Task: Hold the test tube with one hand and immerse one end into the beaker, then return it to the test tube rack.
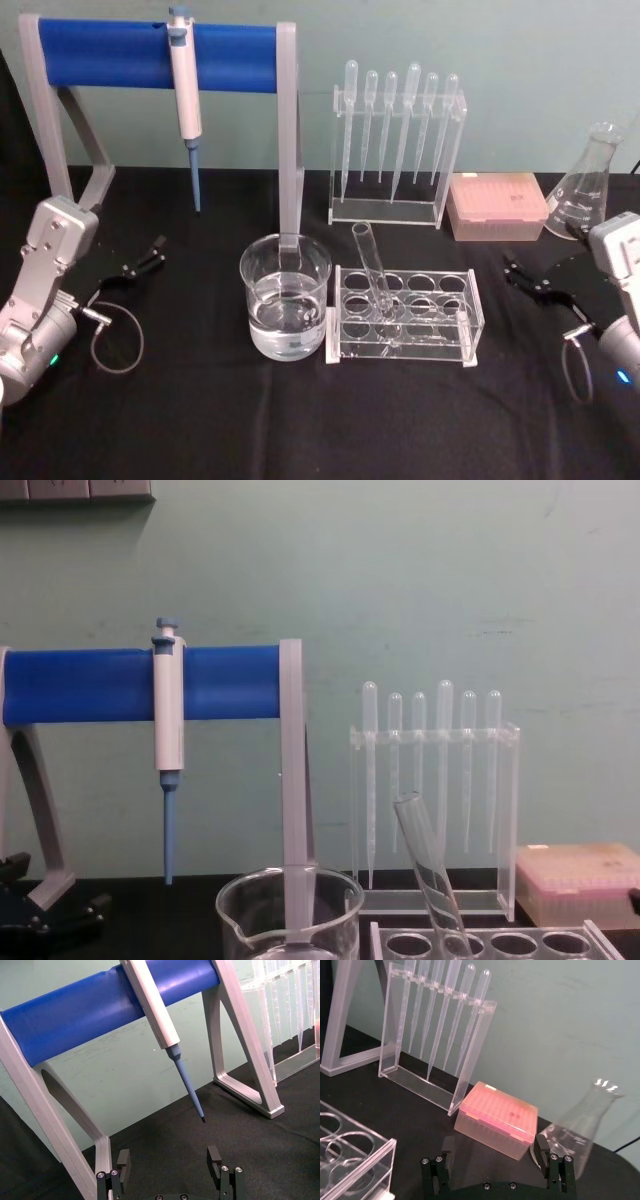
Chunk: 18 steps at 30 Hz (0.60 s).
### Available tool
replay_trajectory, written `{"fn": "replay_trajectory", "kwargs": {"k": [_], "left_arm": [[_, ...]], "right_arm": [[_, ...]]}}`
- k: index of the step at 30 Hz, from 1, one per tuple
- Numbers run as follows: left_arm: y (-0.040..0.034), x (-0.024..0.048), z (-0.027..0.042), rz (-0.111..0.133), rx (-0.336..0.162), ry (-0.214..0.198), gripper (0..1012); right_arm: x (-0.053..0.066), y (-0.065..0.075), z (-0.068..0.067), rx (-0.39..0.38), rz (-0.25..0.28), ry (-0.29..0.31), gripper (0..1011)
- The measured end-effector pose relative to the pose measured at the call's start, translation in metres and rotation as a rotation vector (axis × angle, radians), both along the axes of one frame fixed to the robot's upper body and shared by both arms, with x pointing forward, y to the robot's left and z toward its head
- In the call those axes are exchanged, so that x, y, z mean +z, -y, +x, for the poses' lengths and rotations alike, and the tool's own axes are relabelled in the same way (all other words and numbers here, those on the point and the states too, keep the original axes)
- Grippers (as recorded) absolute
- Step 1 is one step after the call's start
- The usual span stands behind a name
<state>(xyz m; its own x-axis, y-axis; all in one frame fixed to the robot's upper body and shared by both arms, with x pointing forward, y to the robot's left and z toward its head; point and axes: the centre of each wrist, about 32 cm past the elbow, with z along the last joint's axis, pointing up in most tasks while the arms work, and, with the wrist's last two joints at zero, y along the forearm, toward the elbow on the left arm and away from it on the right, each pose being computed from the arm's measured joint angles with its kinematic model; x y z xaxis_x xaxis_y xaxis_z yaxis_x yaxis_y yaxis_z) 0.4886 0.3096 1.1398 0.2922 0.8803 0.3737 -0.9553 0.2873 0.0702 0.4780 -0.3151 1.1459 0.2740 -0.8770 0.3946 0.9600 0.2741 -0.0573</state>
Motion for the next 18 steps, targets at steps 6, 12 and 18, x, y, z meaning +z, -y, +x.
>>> {"fn": "replay_trajectory", "kwargs": {"k": [6, 12, 18], "left_arm": [[0.0000, 0.0000, 0.0000, 0.000, 0.000, 0.000, 1000], [0.0000, 0.0000, 0.0000, 0.000, 0.000, 0.000, 1000], [0.0000, 0.0000, 0.0000, 0.000, 0.000, 0.000, 1000]], "right_arm": [[0.015, 0.005, -0.032, 0.000, -0.060, 0.029, 1003], [0.032, 0.006, -0.058, 0.082, -0.065, 0.016, 1002], [0.046, -0.011, -0.065, 0.282, -0.015, -0.043, 1003]]}}
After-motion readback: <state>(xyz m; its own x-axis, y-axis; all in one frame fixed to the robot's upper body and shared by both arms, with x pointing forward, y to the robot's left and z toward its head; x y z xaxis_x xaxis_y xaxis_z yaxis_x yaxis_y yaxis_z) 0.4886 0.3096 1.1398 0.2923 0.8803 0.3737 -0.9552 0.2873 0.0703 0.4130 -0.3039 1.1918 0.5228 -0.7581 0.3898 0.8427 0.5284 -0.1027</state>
